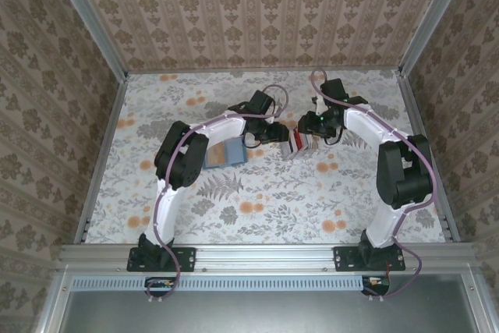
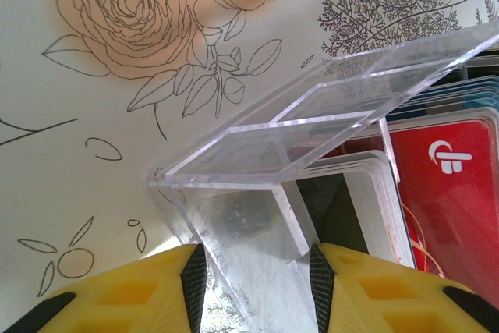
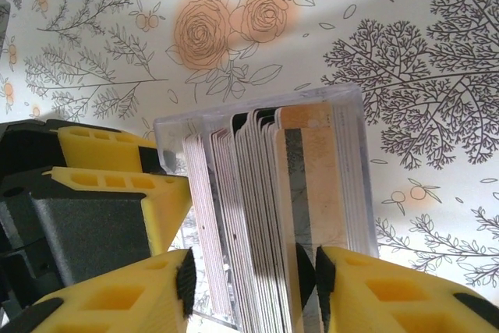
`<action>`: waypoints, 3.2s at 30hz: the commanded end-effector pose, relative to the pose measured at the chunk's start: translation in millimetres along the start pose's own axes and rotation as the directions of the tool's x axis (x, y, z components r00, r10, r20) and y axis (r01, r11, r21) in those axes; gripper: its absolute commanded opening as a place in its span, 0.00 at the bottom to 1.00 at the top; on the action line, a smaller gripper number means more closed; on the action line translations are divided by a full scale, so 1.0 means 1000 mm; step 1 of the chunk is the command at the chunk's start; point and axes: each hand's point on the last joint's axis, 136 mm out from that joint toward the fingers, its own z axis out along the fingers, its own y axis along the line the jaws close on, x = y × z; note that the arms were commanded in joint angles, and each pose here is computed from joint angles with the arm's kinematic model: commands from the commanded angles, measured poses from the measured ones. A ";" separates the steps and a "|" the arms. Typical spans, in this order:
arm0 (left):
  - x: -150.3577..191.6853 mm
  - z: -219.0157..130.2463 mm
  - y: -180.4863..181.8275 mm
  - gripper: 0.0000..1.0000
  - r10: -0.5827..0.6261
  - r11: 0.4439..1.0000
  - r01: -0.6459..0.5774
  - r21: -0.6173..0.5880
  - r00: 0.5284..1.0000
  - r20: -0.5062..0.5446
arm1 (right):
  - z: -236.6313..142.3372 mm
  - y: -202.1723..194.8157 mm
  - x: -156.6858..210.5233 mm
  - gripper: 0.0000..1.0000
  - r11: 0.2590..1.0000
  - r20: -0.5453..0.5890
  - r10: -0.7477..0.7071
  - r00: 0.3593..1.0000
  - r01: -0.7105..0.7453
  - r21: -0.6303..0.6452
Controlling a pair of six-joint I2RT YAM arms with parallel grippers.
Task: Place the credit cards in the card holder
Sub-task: Pick up the credit card from the storage box, then insert the credit card into the card slot.
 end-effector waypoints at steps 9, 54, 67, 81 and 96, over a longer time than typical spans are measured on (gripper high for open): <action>0.003 0.003 0.000 0.42 -0.007 1.000 0.007 -0.006 1.000 -0.009 | -0.024 0.001 -0.010 0.35 0.999 0.042 -0.018 0.999 0.016 0.028; 0.029 -0.164 0.084 0.43 -0.062 0.967 0.110 -0.231 0.976 0.209 | 0.003 0.173 0.027 0.06 0.884 0.110 -0.184 0.977 0.214 -0.415; 0.092 -0.183 0.182 0.40 -0.227 0.879 0.296 -0.374 0.949 0.219 | 0.095 0.214 0.067 0.05 0.864 -0.056 -0.157 0.986 0.110 -0.492; 0.109 -0.161 0.213 0.25 -0.285 0.857 0.333 -0.393 0.942 0.177 | 0.109 0.214 0.071 0.06 0.866 -0.096 -0.150 0.984 0.084 -0.493; 0.114 -0.157 0.214 0.21 -0.303 0.855 0.348 -0.384 0.937 0.175 | 0.130 0.198 0.067 0.05 0.902 -0.105 -0.121 0.987 0.066 -0.427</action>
